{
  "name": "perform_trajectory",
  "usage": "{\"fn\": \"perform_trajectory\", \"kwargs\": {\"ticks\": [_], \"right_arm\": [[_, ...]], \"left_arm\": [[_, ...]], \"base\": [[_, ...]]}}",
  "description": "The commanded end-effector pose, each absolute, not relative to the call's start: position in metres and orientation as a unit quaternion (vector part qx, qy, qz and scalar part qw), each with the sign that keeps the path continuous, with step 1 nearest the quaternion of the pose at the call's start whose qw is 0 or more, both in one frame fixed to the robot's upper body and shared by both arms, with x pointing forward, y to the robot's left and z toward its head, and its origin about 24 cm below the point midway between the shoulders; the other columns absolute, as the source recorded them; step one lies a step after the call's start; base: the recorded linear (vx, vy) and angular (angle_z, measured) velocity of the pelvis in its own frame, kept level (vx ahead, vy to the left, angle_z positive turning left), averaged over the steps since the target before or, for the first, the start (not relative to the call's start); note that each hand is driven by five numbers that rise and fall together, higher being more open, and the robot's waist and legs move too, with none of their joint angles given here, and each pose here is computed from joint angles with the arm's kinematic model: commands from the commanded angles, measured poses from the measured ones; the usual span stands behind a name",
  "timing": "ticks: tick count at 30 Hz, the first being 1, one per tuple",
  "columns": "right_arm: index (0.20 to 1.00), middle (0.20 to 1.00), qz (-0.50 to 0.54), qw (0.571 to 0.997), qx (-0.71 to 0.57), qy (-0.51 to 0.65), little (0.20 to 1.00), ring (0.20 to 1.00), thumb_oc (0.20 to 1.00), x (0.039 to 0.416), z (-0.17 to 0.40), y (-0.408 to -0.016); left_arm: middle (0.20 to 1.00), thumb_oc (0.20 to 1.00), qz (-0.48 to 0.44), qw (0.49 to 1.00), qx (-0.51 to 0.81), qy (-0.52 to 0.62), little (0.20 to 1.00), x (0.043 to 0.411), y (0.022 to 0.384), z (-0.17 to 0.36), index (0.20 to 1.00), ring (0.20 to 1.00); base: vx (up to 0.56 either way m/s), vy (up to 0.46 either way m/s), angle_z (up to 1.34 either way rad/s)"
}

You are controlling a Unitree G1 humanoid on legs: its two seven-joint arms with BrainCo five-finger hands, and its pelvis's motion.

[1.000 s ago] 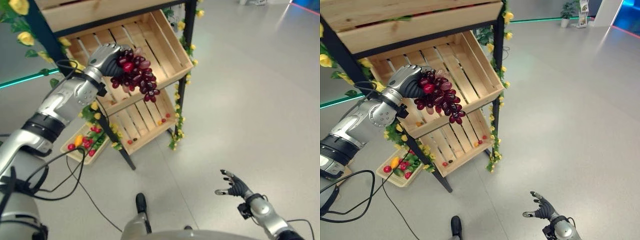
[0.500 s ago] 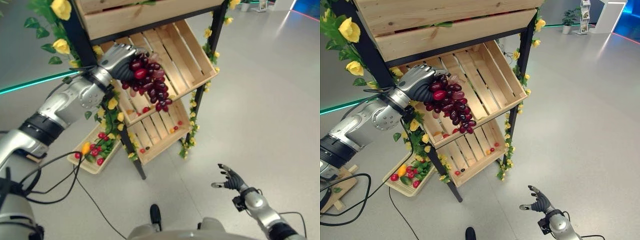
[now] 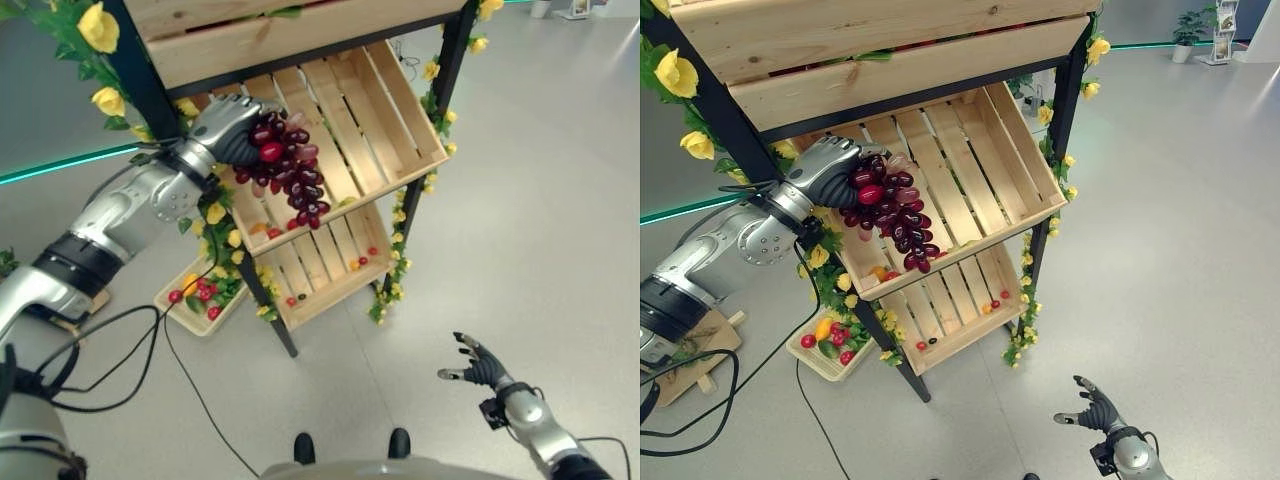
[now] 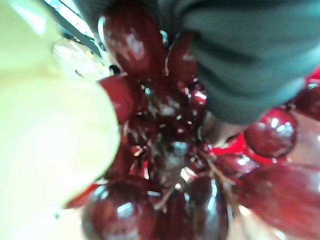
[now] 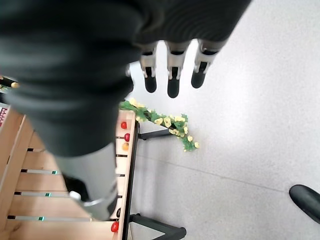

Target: Pick up the fruits from the basket on one side to the basket on the other side

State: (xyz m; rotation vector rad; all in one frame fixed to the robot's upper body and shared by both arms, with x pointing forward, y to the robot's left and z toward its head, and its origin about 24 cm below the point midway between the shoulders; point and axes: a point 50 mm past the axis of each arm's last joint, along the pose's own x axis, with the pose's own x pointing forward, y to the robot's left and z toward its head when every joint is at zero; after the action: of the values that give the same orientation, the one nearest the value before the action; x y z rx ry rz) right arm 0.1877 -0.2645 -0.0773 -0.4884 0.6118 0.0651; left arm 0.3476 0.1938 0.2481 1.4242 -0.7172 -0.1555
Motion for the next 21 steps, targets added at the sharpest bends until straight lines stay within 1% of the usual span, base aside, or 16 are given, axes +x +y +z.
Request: {"fn": "perform_trajectory", "kwargs": {"ticks": [1,7,9,14,15,21], "right_arm": [[1.0,1.0,0.017,0.938,-0.237,0.254,1.0,1.0,1.0,0.198,-0.062,-0.27],[1.0,1.0,0.015,0.934,-0.233,0.269,1.0,1.0,1.0,0.188,-0.068,-0.27],[1.0,1.0,0.013,0.934,-0.233,0.272,1.0,1.0,1.0,0.187,-0.069,-0.271],[1.0,1.0,0.011,0.935,-0.227,0.274,1.0,1.0,1.0,0.188,-0.07,-0.269],[1.0,1.0,0.012,0.936,-0.223,0.273,1.0,1.0,1.0,0.189,-0.071,-0.266],[1.0,1.0,0.014,0.936,-0.219,0.276,1.0,1.0,1.0,0.185,-0.072,-0.264]], "left_arm": [[0.2,0.2,0.081,0.702,0.625,-0.331,0.2,0.363,0.223,0.318,0.2,0.2],[0.2,0.2,0.085,0.677,0.672,-0.288,0.2,0.374,0.227,0.312,0.2,0.2],[0.2,0.2,0.089,0.666,0.695,-0.255,0.2,0.381,0.23,0.308,0.2,0.2],[0.2,0.2,0.085,0.655,0.716,-0.225,0.2,0.391,0.228,0.302,0.2,0.2],[0.2,0.2,0.085,0.657,0.72,-0.208,0.2,0.394,0.23,0.297,0.2,0.2],[0.2,0.2,0.089,0.657,0.724,-0.192,0.2,0.399,0.229,0.294,0.2,0.2]], "base": [[0.02,0.0,-0.04],[0.02,-0.004,-0.03],[0.0,-0.014,-0.09],[0.0,-0.007,-0.02],[0.0,0.0,0.0],[-0.01,-0.011,-0.07]]}}
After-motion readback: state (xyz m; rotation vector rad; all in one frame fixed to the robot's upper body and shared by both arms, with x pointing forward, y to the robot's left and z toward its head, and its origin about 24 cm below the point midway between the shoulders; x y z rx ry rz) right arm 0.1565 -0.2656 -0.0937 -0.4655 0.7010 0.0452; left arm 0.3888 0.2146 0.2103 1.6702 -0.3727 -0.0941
